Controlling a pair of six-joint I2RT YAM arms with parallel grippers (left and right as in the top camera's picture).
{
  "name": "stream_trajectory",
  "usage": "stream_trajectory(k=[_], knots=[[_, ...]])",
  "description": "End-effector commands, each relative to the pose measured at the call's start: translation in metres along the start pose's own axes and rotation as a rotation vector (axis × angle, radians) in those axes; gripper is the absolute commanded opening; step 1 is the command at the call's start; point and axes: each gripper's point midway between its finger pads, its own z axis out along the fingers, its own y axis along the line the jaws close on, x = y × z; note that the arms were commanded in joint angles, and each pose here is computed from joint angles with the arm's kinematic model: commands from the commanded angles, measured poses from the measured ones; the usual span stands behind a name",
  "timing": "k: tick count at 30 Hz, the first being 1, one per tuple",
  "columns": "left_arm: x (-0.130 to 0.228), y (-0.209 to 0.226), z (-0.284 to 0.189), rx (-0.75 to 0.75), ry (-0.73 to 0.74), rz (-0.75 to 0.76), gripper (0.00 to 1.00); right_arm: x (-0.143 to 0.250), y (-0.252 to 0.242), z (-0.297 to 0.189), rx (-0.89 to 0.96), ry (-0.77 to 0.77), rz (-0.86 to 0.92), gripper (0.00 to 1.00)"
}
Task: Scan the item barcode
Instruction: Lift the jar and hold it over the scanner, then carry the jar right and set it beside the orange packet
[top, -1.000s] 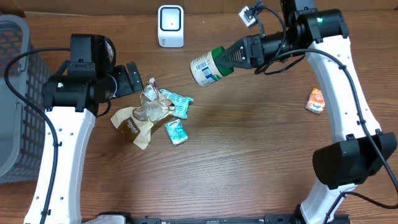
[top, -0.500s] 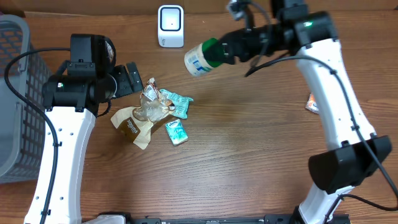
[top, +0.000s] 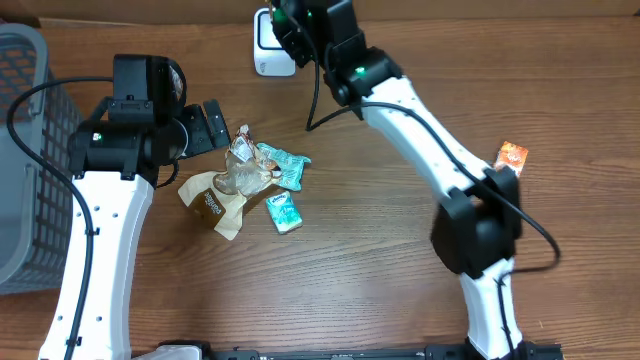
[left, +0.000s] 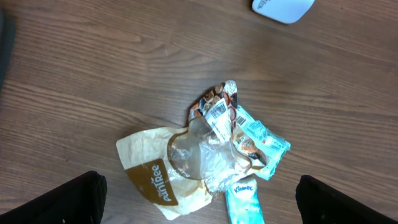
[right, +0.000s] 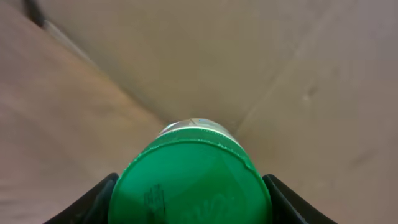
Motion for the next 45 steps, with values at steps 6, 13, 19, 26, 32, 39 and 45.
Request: stream_trajectory(k=[6,13,19,26,32,39,45], knots=[[-0.006,0.002,-0.005,-0.008,-0.023,0.018,1.0,0.028,-0.004,0.058,0.116,-0.081,-0.568,0.48],[-0.006,0.002,-0.005,-0.008,-0.023,0.018,1.0,0.036,0.0,0.075,0.119,-0.175,-0.798,0.46],[-0.006,0.002,-0.005,-0.008,-0.023,0.018,0.99,0.014,-0.009,0.069,0.195,-0.248,-0.793,0.46],[-0.006,0.002,-0.005,-0.008,-0.023,0.018,1.0,0.012,-0.009,0.069,0.2,-0.256,-0.792,0.45],[-0.006,0.002,-0.005,-0.008,-0.023,0.018,0.99,0.002,0.0,0.064,0.154,-0.31,-0.734,0.45],[-0.006,0.002,-0.005,-0.008,-0.023,0.018,0.99,-0.034,-0.022,0.039,0.148,-0.376,-0.442,0.46],[-0.006,0.002,-0.005,-0.008,-0.023,0.018,1.0,-0.07,-0.059,-0.006,0.096,-0.38,-0.016,0.46]])
